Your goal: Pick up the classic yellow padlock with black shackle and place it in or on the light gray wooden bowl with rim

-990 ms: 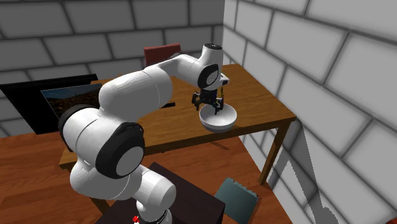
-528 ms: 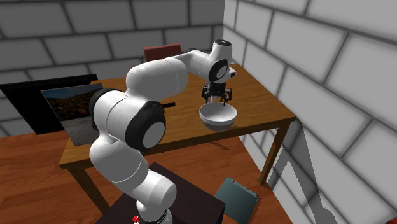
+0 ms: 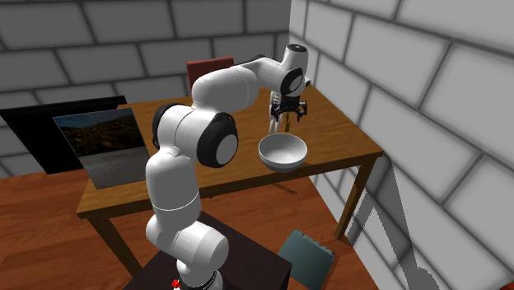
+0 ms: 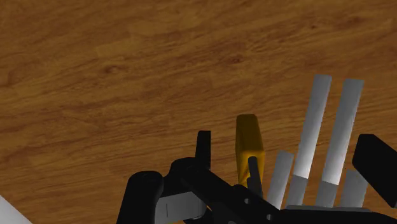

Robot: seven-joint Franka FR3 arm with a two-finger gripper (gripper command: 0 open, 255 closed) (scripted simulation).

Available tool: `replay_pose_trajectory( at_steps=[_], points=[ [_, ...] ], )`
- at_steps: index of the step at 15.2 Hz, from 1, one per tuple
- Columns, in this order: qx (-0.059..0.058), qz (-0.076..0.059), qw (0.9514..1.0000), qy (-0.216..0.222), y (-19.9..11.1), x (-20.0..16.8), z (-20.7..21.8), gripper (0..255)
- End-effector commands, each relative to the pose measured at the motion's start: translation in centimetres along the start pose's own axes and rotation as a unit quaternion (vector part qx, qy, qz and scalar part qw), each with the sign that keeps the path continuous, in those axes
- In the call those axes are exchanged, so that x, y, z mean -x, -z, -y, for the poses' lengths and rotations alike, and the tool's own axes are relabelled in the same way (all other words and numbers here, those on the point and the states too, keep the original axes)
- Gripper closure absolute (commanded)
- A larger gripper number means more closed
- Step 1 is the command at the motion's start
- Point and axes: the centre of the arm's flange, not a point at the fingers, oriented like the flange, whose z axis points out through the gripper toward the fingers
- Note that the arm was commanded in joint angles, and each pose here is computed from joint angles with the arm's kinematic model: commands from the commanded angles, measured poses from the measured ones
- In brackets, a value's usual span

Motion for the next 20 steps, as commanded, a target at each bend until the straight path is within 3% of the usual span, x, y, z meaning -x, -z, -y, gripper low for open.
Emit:
replay_pose_trajectory(
  at_steps=[1, 9, 17, 18, 20],
  points=[
    [0.002, -0.008, 0.9998, 0.021, -0.2, -2.2, -0.8, 0],
    [0.002, -0.008, 0.9998, 0.021, -4.2, -2.3, -0.8, 0],
    [0.002, -0.008, 0.9998, 0.021, -4.2, -2.3, -0.8, 0],
    [0.002, -0.008, 0.9998, 0.021, -4.2, -2.3, -0.8, 255],
    [0.002, -0.008, 0.9998, 0.021, -4.2, -2.3, -0.8, 255]
  ],
)
